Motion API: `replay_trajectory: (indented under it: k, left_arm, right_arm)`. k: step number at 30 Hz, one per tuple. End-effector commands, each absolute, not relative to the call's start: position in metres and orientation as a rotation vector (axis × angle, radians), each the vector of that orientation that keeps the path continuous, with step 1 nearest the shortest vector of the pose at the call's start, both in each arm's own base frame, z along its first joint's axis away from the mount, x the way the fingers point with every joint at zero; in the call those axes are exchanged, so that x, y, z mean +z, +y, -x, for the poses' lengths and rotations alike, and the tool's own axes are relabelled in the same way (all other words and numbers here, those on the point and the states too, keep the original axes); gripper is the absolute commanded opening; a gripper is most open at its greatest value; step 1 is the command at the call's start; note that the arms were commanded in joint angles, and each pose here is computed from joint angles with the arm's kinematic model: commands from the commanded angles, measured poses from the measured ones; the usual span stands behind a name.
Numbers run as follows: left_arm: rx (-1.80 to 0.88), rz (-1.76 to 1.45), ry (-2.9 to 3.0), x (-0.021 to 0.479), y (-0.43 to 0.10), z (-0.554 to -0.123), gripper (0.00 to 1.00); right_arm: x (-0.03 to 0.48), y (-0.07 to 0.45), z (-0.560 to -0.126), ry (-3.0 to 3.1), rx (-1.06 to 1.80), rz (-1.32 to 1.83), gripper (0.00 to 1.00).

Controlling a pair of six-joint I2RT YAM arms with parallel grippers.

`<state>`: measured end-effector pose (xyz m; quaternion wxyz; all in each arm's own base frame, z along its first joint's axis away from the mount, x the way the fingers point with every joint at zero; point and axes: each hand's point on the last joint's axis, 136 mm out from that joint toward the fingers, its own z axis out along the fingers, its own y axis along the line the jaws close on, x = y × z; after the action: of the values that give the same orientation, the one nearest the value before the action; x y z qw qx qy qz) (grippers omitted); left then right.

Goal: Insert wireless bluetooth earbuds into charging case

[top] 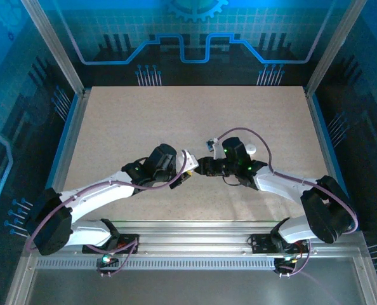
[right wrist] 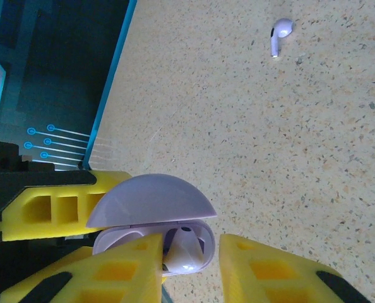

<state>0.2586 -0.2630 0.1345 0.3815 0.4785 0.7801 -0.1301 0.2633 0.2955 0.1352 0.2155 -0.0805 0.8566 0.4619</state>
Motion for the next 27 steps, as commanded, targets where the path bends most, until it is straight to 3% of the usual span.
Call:
replay_trajectory:
  k: [1,10,27]
  left_arm:
    - [-0.341,-1.199,1.909,0.16,-0.271,-0.262,0.14]
    - [-0.304,-1.206,1.931,0.154,-0.271,-0.268,0.14]
    - [-0.268,-1.21,1.957,0.147,-0.268,-0.271,0.14]
  right_arm:
    - [0.121,0.288,-0.267,2.42,1.216,0.177,0.26]
    - [0.118,0.278,-0.269,2.426,1.172,0.124,0.2]
    - [0.121,0.248,-0.269,2.415,1.094,0.047,0.21]
